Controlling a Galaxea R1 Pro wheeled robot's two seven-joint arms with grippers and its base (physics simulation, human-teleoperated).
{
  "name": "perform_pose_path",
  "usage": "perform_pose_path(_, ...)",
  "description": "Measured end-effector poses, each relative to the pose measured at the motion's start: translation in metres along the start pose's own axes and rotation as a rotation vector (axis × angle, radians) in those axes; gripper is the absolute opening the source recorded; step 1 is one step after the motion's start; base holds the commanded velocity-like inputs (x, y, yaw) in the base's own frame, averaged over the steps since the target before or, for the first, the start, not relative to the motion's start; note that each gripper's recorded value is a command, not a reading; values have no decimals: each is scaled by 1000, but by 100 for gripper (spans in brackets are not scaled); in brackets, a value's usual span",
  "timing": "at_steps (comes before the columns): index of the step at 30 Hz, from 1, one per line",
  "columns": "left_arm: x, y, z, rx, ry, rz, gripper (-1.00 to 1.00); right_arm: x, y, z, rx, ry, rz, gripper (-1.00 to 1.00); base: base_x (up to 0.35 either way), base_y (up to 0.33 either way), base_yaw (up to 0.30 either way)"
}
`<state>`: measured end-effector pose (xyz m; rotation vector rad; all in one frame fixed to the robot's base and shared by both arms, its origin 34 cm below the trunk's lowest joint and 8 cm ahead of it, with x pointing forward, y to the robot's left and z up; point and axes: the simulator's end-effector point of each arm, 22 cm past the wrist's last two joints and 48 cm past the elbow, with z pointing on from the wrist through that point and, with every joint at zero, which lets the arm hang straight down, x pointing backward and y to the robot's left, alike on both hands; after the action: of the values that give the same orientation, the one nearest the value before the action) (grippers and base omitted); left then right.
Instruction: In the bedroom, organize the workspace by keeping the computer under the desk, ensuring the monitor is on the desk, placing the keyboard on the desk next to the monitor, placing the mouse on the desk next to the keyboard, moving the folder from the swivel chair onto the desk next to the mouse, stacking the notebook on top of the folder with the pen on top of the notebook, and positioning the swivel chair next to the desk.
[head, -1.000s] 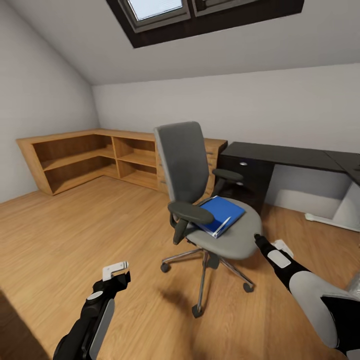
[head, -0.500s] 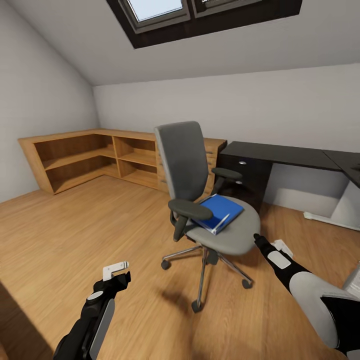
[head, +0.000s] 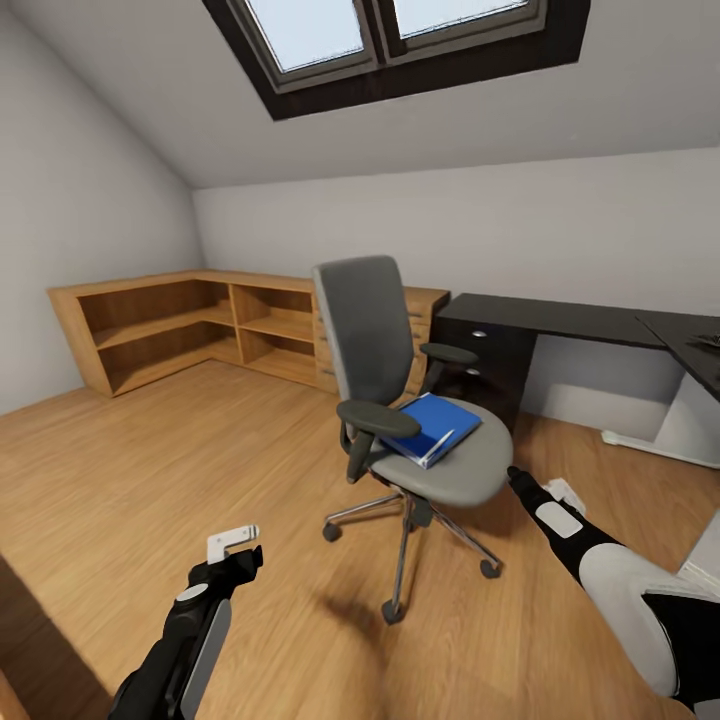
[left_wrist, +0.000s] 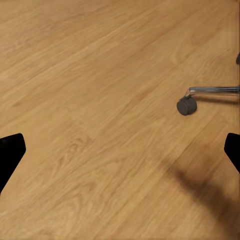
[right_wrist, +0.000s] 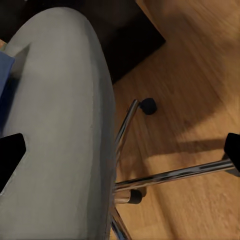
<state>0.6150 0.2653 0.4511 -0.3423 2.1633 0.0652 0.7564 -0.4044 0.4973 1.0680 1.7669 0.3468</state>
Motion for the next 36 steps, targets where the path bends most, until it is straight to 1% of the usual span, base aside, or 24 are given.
perform_pose_path(2, -4, 0, -2, 1, -8, -1, 100, -3, 4, -3, -7, -5, 2, 100, 0, 0, 0)
perform_pose_path(14, -4, 0, -2, 2, -8, -1, 100, 2, 5, -3, -8, 7, 4, 100, 0, 0, 0)
perform_pose_path(28, -4, -1, -2, 2, -8, -2, 100, 36, 26, -6, -32, 51, 6, 100, 0, 0, 0)
perform_pose_path(33, -4, -1, -2, 4, -8, -1, 100, 39, 26, -6, -32, 57, 6, 100, 15, 0, 0)
perform_pose_path(36, -4, -2, -3, 6, -9, -1, 100, 44, 29, -7, -36, 63, 7, 100, 188, 0, 0)
